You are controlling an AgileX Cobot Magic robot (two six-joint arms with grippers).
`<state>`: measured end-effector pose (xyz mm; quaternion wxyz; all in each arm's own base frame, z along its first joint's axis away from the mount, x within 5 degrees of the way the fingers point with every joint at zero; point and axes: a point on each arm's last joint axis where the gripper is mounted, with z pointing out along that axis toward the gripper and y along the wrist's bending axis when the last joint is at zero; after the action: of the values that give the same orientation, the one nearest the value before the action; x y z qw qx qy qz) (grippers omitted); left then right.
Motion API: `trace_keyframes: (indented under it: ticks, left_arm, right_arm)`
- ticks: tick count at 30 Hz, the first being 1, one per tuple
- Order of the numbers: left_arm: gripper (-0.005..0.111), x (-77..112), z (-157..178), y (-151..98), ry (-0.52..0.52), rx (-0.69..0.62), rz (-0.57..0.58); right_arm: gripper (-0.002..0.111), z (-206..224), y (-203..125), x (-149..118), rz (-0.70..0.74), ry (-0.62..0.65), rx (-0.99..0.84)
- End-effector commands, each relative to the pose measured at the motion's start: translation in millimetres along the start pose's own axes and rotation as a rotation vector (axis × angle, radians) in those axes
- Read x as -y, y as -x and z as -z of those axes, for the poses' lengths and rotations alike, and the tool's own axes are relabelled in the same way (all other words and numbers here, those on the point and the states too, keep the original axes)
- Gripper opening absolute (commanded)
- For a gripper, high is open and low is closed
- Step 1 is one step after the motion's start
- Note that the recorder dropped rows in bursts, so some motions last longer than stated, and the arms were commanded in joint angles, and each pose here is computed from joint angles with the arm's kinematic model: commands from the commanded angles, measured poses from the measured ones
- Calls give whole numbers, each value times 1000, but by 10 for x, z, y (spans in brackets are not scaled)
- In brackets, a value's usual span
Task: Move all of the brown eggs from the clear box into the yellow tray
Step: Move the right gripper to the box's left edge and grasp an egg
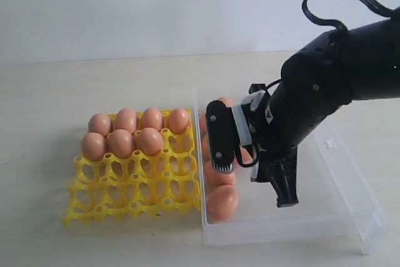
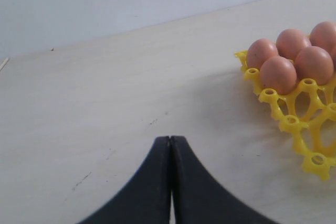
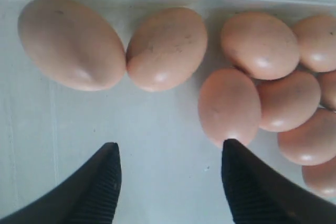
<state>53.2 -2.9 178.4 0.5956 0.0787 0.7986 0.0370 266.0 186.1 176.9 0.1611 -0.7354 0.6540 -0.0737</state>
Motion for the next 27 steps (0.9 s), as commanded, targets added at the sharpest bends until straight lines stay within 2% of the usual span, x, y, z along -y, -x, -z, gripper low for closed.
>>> trace_keyframes:
  ticks: [1,6,12,20,27]
  left_arm:
    - [0,-2,8,20,1,17,1]
    - [0,-2,8,20,1,17,1]
    - [0,-2,8,20,1,17,1]
    - [0,-2,8,20,1,17,1]
    - [0,-2,8,20,1,17,1]
  right_arm:
    - [56,-122,-24,-24,93,-23,21]
    - [56,-144,38,68,87,-120,85]
    - [56,-268,-19,76,70,-93,65]
    - [56,-474,49,246,63,-96,64]
    - [56,-627,-9,284,41,-54,32]
